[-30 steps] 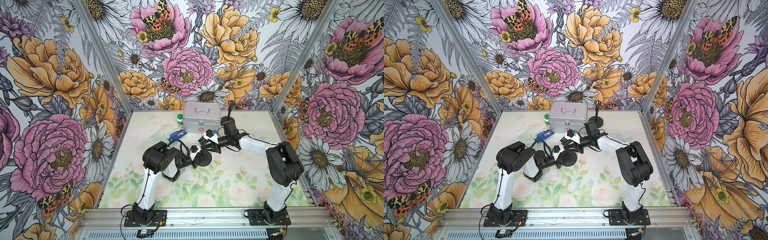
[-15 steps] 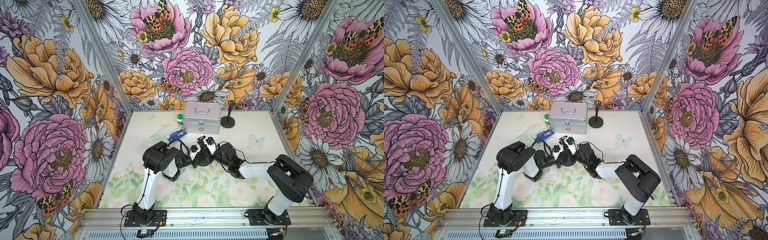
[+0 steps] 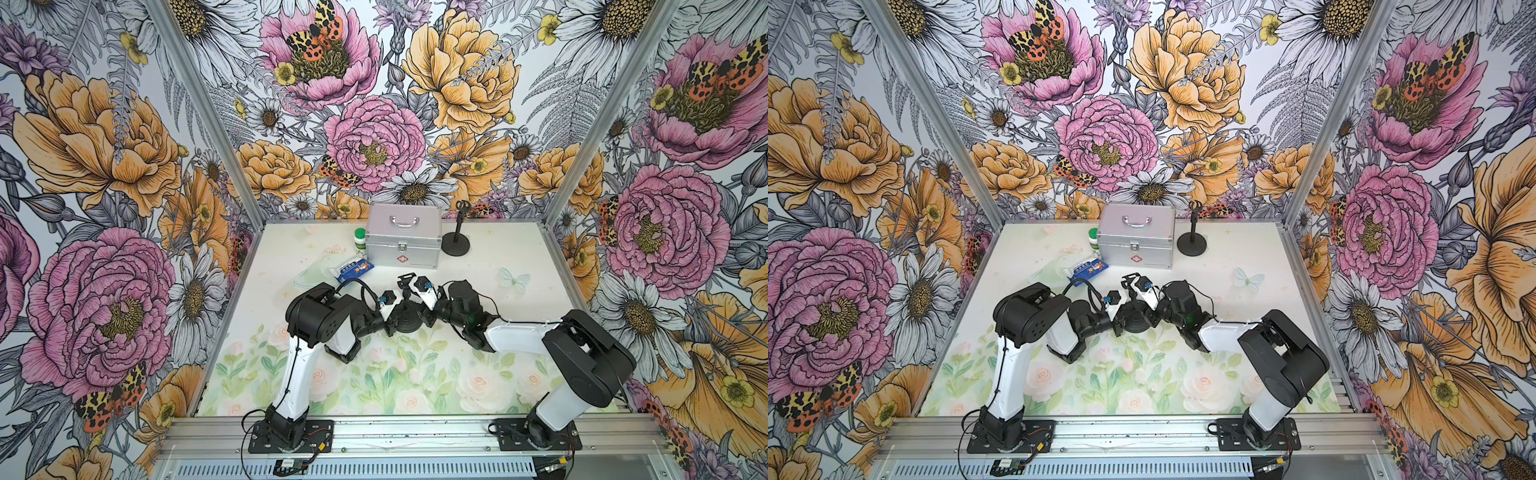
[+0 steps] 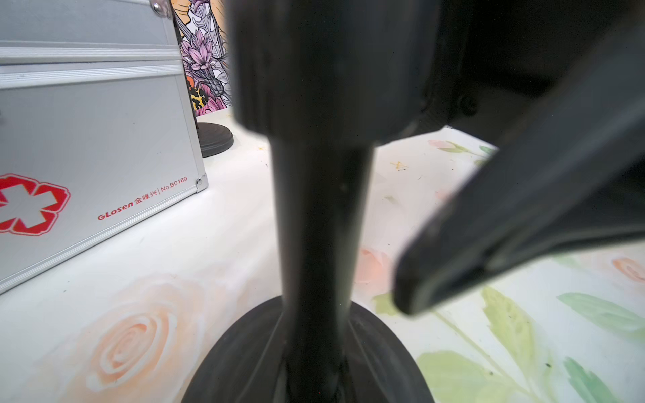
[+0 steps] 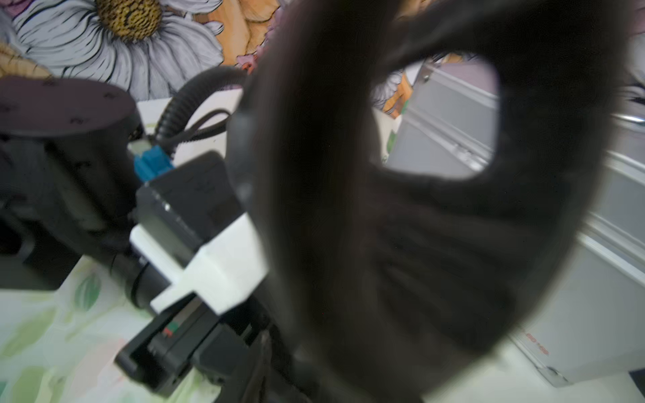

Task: Assemble a microphone stand
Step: Screw the microphone stand pole into the microphone stand base.

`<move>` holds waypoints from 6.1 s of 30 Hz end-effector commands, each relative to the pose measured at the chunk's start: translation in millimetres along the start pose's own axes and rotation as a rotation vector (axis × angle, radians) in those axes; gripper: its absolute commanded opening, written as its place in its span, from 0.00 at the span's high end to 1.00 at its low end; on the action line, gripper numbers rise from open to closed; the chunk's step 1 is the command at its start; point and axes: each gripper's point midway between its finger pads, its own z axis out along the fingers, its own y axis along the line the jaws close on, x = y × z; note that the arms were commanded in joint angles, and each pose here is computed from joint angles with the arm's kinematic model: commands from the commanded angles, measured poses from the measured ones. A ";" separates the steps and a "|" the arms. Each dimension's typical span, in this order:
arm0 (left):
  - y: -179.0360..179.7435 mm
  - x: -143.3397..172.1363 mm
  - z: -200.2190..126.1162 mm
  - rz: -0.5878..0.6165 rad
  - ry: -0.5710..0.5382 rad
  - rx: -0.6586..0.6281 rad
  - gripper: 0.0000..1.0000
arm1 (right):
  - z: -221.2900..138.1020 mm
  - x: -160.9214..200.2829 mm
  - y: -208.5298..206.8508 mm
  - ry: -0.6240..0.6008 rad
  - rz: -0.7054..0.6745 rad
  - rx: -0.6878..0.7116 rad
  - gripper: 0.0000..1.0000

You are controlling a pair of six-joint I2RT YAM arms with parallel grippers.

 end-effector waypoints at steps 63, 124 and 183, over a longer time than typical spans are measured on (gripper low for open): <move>-13.2 44.1 -0.8 -0.068 0.113 0.024 0.79 | -6.7 -41.2 1.0 -0.084 -0.061 -0.525 0.57; -14.2 45.4 1.7 -0.074 0.113 0.031 0.79 | -4.8 -1.4 -67.3 0.071 0.135 0.451 1.00; -17.5 44.9 3.3 -0.074 0.114 0.035 0.79 | 9.0 -10.4 -12.2 -0.156 0.273 0.511 0.85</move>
